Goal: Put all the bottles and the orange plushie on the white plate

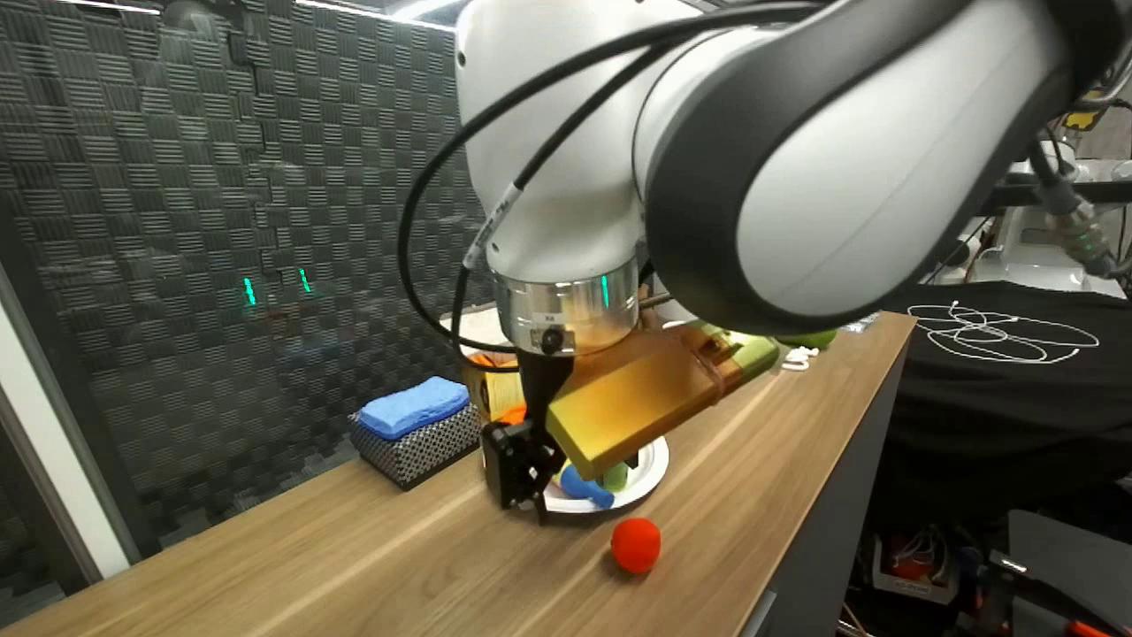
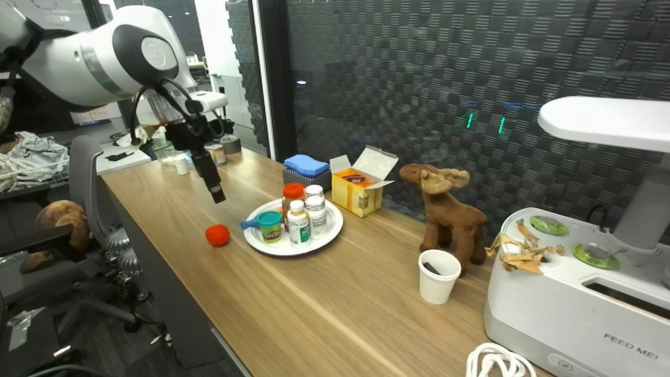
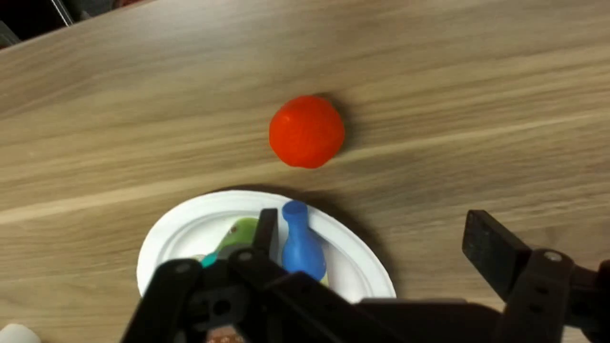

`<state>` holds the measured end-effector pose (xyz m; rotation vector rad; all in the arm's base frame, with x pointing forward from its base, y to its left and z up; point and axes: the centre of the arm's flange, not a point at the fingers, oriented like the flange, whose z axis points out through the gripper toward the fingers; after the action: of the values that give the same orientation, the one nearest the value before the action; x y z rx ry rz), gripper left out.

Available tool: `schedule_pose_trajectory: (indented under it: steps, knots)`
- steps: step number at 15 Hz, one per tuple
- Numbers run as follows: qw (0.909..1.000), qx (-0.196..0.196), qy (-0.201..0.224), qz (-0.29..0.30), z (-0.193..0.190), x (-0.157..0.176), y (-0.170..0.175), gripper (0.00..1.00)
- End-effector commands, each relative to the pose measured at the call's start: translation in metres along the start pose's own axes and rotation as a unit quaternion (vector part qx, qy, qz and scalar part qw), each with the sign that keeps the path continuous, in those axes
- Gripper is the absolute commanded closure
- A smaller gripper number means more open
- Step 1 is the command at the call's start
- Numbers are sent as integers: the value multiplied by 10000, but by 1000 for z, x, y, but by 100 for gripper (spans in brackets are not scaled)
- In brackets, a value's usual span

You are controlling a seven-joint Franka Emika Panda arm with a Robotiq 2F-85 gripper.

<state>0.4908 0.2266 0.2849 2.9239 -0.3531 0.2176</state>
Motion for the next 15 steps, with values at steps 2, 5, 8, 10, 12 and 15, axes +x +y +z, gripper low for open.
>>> schedule_pose_trajectory:
  steps: [2, 5, 8, 10, 12, 15]
  knots:
    - [9995, -43, 122, 289, 30, -17, 27, 0]
    - [9993, 66, -12, 361, 46, -21, 37, 0]
    - [9991, 183, -105, 378, 59, -21, 42, 0]
    - [9987, 295, -117, 402, 63, -20, 44, 0]
    - [9981, 382, -121, 459, 65, -17, 45, 14]
    - [9971, 545, -144, 504, 64, -14, 45, 42]
